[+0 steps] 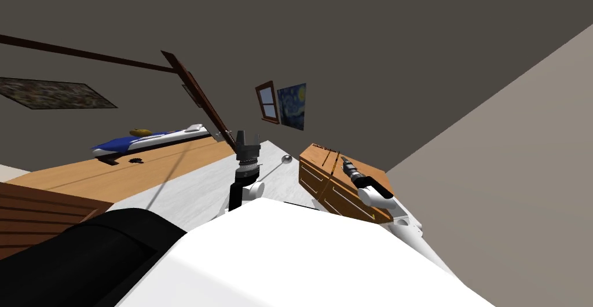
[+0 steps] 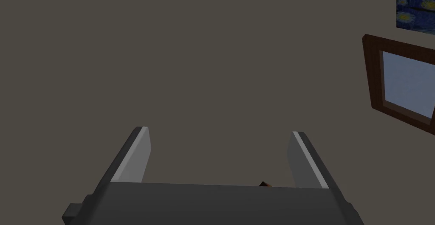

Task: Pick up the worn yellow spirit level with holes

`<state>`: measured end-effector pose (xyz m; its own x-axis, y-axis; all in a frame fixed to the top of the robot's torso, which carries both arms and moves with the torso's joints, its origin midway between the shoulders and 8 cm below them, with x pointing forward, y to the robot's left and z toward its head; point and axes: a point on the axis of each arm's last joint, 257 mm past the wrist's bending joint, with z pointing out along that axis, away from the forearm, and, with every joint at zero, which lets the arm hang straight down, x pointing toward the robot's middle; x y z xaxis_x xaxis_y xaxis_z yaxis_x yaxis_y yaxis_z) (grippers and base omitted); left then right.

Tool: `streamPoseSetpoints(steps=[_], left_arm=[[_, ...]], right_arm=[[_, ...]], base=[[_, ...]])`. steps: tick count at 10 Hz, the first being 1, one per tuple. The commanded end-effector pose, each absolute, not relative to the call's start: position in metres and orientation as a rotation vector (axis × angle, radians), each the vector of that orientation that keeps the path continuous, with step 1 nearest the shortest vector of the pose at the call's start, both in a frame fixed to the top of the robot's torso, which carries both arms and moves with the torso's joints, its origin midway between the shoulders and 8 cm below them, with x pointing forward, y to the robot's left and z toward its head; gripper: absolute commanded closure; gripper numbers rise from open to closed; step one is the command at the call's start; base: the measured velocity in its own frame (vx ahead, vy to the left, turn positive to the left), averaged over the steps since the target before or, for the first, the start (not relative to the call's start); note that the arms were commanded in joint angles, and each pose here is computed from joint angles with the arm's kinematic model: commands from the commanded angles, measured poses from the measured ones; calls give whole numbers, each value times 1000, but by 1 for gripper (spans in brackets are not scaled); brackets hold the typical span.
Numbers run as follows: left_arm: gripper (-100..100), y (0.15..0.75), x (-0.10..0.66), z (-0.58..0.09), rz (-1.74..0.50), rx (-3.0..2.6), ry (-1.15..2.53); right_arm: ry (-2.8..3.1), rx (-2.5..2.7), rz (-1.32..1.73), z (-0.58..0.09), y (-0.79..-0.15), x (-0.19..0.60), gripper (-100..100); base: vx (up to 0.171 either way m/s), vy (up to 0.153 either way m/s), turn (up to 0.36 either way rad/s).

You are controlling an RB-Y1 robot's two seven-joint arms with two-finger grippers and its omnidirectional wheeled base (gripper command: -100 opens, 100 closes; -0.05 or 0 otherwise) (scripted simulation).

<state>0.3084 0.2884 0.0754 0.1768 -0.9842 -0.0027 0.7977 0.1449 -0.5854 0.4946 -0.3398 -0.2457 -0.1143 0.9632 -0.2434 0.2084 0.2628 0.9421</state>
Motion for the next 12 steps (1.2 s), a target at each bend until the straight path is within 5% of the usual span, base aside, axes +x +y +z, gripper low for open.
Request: streamPoseSetpoints(steps=[1,12], left_arm=[[0,288,308,75,-1343,-518,437],[0,288,308,75,-1343,-518,437]], right_arm=[[1628,1144,907,-267,-348,496,-100],[2026,1278,581,-368,-406,463,-100]], base=[[-3,2,199],[9,-6,130]])
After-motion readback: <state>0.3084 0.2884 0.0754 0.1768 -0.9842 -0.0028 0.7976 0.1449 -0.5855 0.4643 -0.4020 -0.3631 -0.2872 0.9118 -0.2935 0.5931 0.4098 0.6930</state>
